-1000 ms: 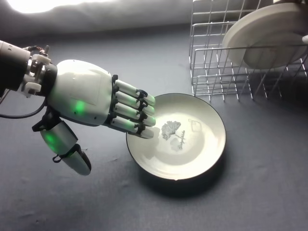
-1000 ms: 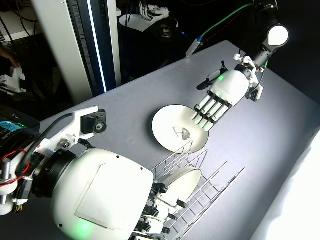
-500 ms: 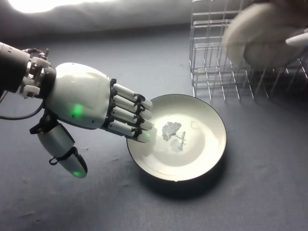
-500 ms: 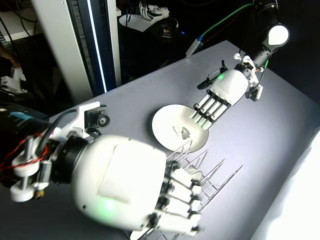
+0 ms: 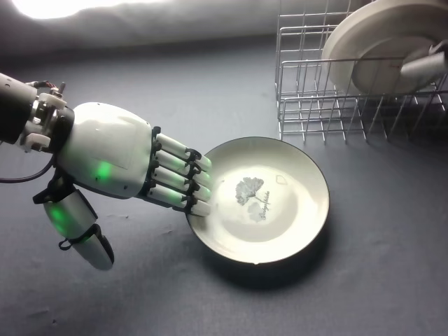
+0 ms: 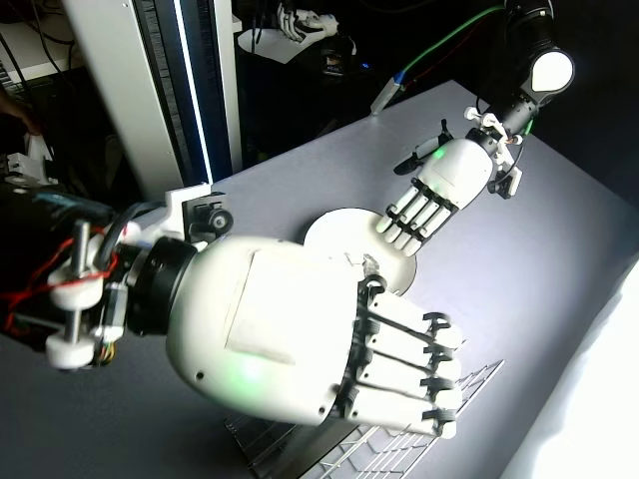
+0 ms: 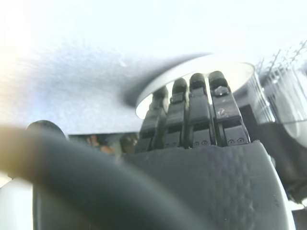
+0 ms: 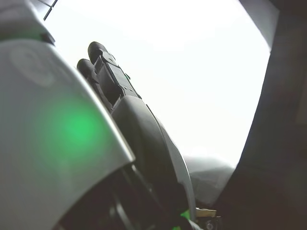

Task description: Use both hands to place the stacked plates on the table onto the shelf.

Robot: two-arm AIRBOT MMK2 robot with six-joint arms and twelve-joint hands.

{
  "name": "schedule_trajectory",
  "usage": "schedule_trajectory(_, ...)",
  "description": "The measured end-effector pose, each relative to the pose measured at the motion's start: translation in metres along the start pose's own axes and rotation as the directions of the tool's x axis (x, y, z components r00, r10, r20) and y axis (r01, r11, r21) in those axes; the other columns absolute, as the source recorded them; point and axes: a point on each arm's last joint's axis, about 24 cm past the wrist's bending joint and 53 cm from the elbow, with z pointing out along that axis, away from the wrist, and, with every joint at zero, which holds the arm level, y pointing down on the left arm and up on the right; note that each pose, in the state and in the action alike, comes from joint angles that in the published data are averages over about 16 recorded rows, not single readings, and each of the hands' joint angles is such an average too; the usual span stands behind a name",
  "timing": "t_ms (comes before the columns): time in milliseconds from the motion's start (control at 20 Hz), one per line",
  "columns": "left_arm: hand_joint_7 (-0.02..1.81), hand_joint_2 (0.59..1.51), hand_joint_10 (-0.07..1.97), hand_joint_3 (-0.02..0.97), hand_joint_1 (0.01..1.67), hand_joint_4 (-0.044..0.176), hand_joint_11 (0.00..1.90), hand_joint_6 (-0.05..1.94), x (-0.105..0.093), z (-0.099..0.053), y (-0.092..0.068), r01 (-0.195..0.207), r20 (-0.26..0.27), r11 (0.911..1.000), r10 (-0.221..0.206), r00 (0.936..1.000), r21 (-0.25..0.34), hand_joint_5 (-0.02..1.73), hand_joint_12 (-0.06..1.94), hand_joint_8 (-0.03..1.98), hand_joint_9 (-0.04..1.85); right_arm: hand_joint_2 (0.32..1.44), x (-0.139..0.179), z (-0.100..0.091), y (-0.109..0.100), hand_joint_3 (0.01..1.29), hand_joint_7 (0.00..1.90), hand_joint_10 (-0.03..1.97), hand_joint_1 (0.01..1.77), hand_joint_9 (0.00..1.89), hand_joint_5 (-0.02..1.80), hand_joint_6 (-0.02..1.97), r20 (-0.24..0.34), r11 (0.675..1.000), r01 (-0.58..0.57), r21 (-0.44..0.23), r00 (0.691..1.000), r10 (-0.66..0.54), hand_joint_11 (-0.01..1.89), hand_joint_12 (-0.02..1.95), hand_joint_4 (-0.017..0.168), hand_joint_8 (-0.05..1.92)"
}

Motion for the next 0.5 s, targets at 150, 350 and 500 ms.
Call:
schedule_trajectory(150, 0.02, 1.071, 0.01, 0.019, 0.02, -0.001, 0.02, -0.01, 0.005, 0.0, 0.0, 0.01, -0.005, 0.9999, -0.01, 0.9999, 0.0, 0.0, 0.0, -0.01, 0.02, 1.04, 0.014, 0.002, 0.024, 0.01, 0.18, 0.02, 0.94, 0.17, 0.18, 0.01, -0.041, 0.995, 0.067, -0.078, 0.997, -0.07, 0.01, 0.45, 0.003, 0.01)
schedule_trajectory(350, 0.02, 1.072, 0.0, 0.02, 0.02, -0.005, 0.01, -0.02, 0.015, 0.0, -0.002, 0.032, -0.014, 0.9995, -0.032, 0.9994, 0.0, -0.01, -0.01, -0.01, 0.01, 1.03, 0.043, 0.002, 0.057, 0.01, 0.15, 0.02, 0.92, 0.14, 0.15, 0.01, -0.104, 0.97, 0.151, -0.192, 0.979, -0.173, 0.01, 0.38, 0.004, 0.01)
schedule_trajectory(500, 0.01, 1.073, 0.0, 0.019, 0.02, -0.006, 0.01, -0.03, 0.023, 0.001, -0.004, 0.054, -0.019, 0.9985, -0.054, 0.9983, -0.001, -0.01, -0.01, -0.01, 0.01, 1.03, 0.065, -0.001, 0.077, 0.01, 0.12, 0.02, 0.91, 0.11, 0.13, 0.01, -0.144, 0.945, 0.189, -0.267, 0.962, -0.233, 0.01, 0.33, 0.005, 0.01)
